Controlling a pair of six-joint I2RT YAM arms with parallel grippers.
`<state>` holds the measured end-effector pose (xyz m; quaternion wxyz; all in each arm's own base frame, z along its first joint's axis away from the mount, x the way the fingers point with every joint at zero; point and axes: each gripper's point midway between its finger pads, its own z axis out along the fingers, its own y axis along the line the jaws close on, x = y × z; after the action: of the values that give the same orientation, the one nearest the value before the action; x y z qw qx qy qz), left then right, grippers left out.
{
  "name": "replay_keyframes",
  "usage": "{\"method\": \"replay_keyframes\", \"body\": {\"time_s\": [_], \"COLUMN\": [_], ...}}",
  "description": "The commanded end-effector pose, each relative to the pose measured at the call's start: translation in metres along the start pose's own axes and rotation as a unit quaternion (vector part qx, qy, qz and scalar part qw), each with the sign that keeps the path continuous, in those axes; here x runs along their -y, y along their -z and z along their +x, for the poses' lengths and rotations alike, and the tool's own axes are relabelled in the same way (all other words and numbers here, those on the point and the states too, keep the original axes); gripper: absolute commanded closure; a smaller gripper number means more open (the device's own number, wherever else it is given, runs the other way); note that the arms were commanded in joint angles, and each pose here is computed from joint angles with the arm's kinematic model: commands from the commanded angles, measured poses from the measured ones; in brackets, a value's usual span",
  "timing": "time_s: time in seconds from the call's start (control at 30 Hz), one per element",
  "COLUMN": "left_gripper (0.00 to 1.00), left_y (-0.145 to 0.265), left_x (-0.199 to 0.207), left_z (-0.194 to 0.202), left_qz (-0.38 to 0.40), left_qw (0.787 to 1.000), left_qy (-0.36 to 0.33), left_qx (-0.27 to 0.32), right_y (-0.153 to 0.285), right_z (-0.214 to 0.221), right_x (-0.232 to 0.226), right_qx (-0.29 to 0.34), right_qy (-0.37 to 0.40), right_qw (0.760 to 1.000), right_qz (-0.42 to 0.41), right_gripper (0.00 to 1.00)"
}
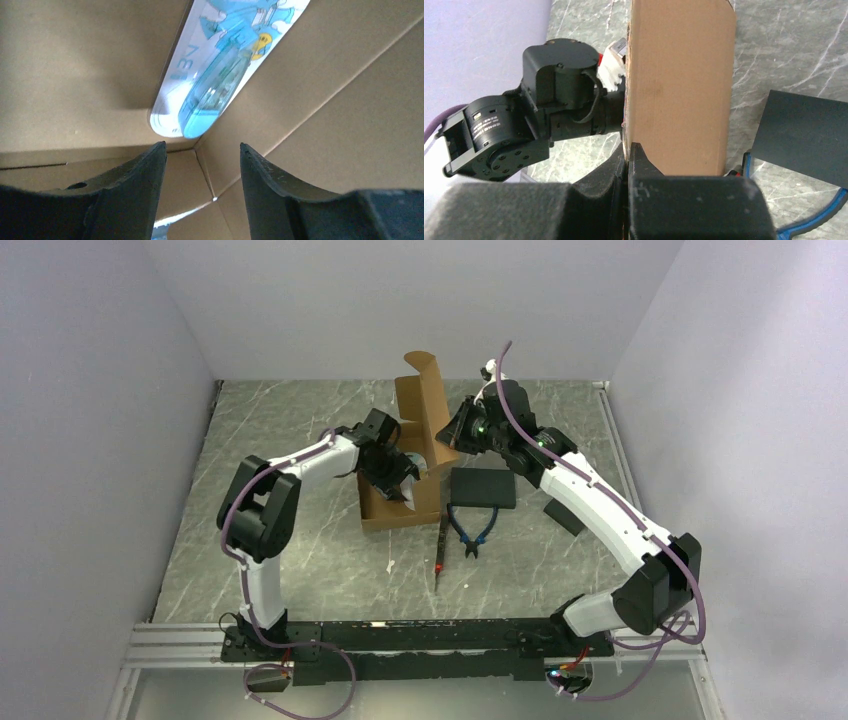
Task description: Unpack the express box
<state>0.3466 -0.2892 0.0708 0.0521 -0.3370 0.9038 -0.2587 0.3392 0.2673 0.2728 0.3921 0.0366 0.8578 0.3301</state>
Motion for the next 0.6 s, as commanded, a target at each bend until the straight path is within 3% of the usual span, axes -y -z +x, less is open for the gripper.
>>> {"method": "replay_keyframes", "body": {"time_s": [0.0, 0.23, 0.57], "left_gripper": [0.4, 0.49, 0.44], "left_y": [-0.005, -0.025, -0.048], "left_x": [-0.004, -0.023, -0.036], "left_z": [-0.012, -0.008, -0.005], "left_qz": [-0.061, -0.154, -0.199], "left_qw": [0.996, 0.985, 0.976], "left_qy": [-0.016, -0.016, -0.041], "left_qx": [0.06, 0.081, 0.083], "right_y": [0.014, 0.019, 0.023], "right_z": [-0.006, -0.008, -0.009], "right_x": [-0.001, 0.006, 0.009], "right_qx": [0.01, 0.017, 0.019], "right_qy": [0.005, 0.006, 0.005], "right_qw": [1.0, 1.0, 1.0], "right_qz": [-0.02, -0.016, -0.017], "right_gripper": [1.0, 1.0, 1.0]}}
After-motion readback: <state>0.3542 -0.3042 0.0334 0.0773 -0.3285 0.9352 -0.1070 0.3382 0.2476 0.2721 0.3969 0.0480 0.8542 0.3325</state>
